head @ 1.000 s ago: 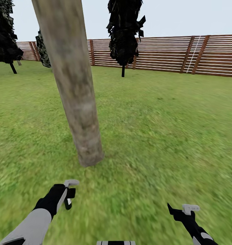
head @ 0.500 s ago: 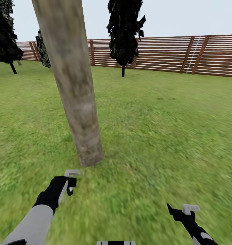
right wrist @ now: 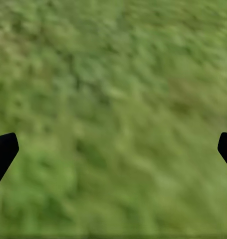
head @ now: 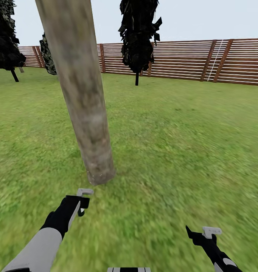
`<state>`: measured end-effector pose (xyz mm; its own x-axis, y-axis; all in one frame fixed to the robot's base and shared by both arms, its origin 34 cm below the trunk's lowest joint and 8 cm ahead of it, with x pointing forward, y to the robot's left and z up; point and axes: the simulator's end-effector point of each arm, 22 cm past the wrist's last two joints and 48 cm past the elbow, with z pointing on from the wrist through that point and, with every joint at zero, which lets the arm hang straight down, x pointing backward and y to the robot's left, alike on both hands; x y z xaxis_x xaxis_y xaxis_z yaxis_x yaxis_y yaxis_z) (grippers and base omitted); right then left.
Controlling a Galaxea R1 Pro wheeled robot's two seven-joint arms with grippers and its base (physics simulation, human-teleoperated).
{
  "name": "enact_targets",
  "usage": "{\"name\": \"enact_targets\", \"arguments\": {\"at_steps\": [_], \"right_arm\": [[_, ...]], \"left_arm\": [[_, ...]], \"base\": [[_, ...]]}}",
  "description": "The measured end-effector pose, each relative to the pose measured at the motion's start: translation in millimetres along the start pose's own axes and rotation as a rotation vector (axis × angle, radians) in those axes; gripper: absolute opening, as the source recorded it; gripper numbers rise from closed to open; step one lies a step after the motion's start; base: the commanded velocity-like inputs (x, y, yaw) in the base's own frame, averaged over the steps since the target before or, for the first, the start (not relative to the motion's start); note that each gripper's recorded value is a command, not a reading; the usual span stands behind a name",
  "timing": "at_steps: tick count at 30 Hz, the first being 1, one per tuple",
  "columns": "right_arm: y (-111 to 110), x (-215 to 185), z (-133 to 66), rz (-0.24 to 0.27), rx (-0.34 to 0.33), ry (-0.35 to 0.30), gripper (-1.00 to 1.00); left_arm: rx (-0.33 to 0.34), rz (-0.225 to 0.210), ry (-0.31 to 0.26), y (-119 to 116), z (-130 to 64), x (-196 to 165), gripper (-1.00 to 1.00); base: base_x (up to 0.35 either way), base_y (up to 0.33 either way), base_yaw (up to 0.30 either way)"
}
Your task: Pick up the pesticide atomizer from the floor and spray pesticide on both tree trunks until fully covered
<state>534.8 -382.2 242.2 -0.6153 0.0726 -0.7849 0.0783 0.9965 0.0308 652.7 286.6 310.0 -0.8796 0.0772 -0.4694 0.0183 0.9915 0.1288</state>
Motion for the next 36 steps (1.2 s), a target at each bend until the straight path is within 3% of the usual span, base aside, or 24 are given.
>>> {"name": "enact_targets", "arguments": {"at_steps": [9,14,17,19,24,31,34,36], "right_arm": [[0,0,0.0,0.000,0.000,0.000,1.00],[0,0,0.0,0.000,0.000,0.000,1.00],[0,0,-0.1,0.000,0.000,0.000,1.00],[0,0,0.0,0.000,0.000,0.000,1.00],[0,0,0.0,0.000,0.000,0.000,1.00],[0,0,0.0,0.000,0.000,0.000,1.00],[0,0,0.0,0.000,0.000,0.000,1.00],[0,0,0.0,0.000,0.000,0.000,1.00]], "left_arm": [[-0.056,-0.009,0.001,44,0.7,0,-1.00],[-0.039,-0.007,-0.003,32,0.3,-2,-1.00],[0.014,-0.008,-0.010,-7,-1.9,-8,-1.00],[0.027,-0.008,-0.019,-18,-4.7,-13,-1.00],[0.004,-0.018,-0.043,-3,-15.9,-32,-1.00],[-0.017,-0.028,-0.067,36,-32.8,-57,-1.00],[-0.019,-0.030,-0.074,40,-35.3,-61,-1.00],[-0.004,-0.027,-0.075,29,-36.1,-62,-1.00]], "base": [[0.064,0.170,0.000],[0.006,0.014,0.000],[0.000,0.000,0.000],[0.000,0.000,0.000],[0.000,0.000,0.000],[0.000,0.000,0.000],[0.000,0.000,0.000],[0.000,0.000,0.000]]}}
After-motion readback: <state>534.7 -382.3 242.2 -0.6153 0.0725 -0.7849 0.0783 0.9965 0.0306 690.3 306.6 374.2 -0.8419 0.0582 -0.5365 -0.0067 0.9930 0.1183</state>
